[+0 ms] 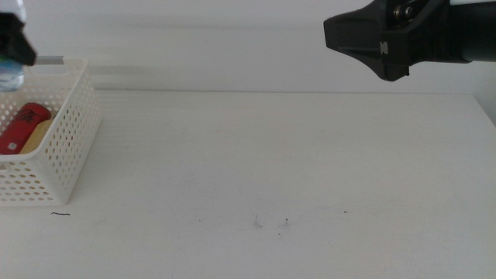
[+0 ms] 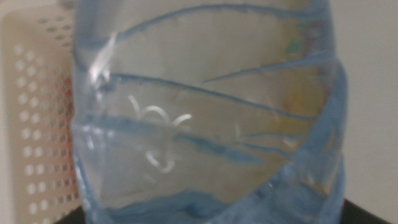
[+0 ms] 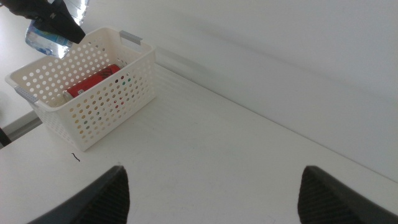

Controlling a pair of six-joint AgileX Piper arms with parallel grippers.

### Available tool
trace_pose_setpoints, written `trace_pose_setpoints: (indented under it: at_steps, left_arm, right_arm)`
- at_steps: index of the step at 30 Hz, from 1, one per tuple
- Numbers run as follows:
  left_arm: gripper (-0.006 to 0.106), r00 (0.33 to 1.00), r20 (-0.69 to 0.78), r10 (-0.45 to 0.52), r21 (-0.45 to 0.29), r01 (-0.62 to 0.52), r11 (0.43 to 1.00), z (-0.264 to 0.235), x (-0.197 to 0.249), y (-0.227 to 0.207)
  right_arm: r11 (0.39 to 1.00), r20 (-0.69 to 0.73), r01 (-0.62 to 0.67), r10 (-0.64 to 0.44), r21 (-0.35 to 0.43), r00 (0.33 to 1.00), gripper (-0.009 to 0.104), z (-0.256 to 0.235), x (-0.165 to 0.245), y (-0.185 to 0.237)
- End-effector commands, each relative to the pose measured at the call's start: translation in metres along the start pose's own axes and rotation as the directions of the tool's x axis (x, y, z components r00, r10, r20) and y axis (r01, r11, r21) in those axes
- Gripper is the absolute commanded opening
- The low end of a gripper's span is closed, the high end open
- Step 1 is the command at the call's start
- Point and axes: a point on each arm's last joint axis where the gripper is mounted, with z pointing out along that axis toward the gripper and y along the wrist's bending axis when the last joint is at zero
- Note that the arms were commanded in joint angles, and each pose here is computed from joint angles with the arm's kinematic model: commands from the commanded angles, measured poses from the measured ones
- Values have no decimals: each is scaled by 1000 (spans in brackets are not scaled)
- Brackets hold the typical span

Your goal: Use arms to grab the bottles and put them into the dustbin to the left of the table.

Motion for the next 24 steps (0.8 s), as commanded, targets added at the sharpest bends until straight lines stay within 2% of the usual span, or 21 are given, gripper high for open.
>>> trace_pose_setpoints:
  at_steps: [1, 5, 10, 13, 16, 19, 24]
  left_arm:
    - [-2, 999, 25, -27, 0, 27, 1000, 4, -3, 18]
    - [-2, 997, -20, -75, 14, 76, 997, 34, 3, 41]
    - [-1, 993, -82, -85, -22, 83, 996, 78, 10, 61]
    - [5, 988, -120, -97, -18, 95, 995, 103, 16, 68]
    - [20, 983, -149, -106, -9, 106, 994, 118, 20, 71]
    - [42, 982, -162, -103, -14, 102, 995, 122, 22, 73]
    - [87, 982, -160, -102, -20, 100, 995, 122, 21, 73]
  right_arm:
    - [1000, 14, 5, -5, 5, 1000, 84, -3, -2, -1]
    - [1000, 14, 5, -5, 5, 1000, 84, -3, -2, -1]
    - [1000, 14, 5, -5, 5, 1000, 84, -3, -2, -1]
    - [1000, 14, 5, -5, 5, 1000, 84, -3, -2, -1]
    - [1000, 14, 5, -5, 5, 1000, 84, -3, -2, -1]
    - [1000, 14, 5, -5, 5, 1000, 84, -3, -2, -1]
    - [1000, 14, 5, -5, 5, 1000, 84, -3, -2, -1]
